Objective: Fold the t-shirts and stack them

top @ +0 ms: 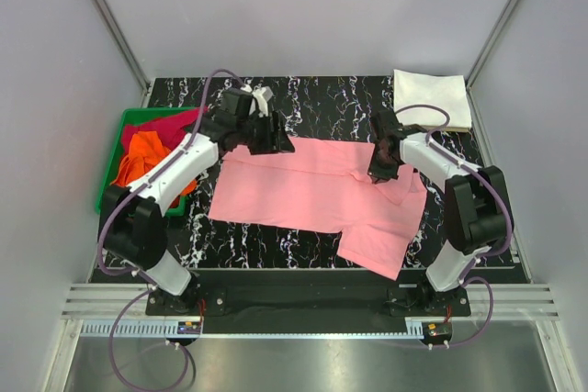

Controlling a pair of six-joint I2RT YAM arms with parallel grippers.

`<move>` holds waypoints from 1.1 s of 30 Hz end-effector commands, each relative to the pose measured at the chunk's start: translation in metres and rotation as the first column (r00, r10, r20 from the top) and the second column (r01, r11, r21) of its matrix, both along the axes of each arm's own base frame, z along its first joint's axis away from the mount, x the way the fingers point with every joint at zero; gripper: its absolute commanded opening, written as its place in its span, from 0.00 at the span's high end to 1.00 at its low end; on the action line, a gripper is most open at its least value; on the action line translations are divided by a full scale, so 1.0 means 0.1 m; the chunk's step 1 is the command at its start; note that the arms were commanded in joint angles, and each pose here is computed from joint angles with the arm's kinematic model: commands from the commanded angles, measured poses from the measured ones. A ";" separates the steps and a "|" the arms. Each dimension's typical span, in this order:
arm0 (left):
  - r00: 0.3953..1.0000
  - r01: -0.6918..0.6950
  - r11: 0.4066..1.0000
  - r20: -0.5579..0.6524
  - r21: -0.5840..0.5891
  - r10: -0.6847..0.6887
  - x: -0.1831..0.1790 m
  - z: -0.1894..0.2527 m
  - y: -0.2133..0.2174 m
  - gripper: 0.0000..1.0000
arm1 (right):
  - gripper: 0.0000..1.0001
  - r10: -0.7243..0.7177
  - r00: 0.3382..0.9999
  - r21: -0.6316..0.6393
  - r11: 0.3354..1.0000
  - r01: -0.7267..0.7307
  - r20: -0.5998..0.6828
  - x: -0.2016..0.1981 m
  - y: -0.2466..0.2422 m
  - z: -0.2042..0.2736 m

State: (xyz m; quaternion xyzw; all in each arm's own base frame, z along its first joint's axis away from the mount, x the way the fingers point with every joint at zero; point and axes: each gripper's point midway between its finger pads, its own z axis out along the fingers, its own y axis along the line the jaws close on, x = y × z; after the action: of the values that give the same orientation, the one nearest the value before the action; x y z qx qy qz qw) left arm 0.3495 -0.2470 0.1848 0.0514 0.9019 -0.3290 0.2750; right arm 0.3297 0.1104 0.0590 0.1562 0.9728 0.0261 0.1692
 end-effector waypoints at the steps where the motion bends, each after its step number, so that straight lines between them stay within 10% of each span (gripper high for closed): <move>1: 1.000 0.029 0.998 0.011 -0.047 -0.029 -0.05 0.00 -0.27 0.38 | 1.00 -0.050 0.997 -0.058 0.997 0.054 0.062 0.25 -0.12 0.10; 15: 0.996 0.073 0.988 -0.043 -0.134 -0.080 -0.20 -0.36 -1.55 0.45 | 0.75 -0.110 0.991 -0.015 0.994 0.111 0.074 0.72 -0.48 0.21; 33: 0.996 -0.011 0.945 -0.083 -0.326 -0.017 0.01 -0.60 -2.53 0.43 | 0.69 -0.466 0.883 0.187 0.873 0.450 0.050 -0.06 -0.98 0.12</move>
State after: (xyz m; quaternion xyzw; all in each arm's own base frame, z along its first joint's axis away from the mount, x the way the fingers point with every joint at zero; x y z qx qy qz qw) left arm 0.3337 -0.4752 0.1001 0.0143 0.8775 -0.4306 0.2105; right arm 0.3166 0.0194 0.0635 0.3603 0.9155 0.0476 0.1725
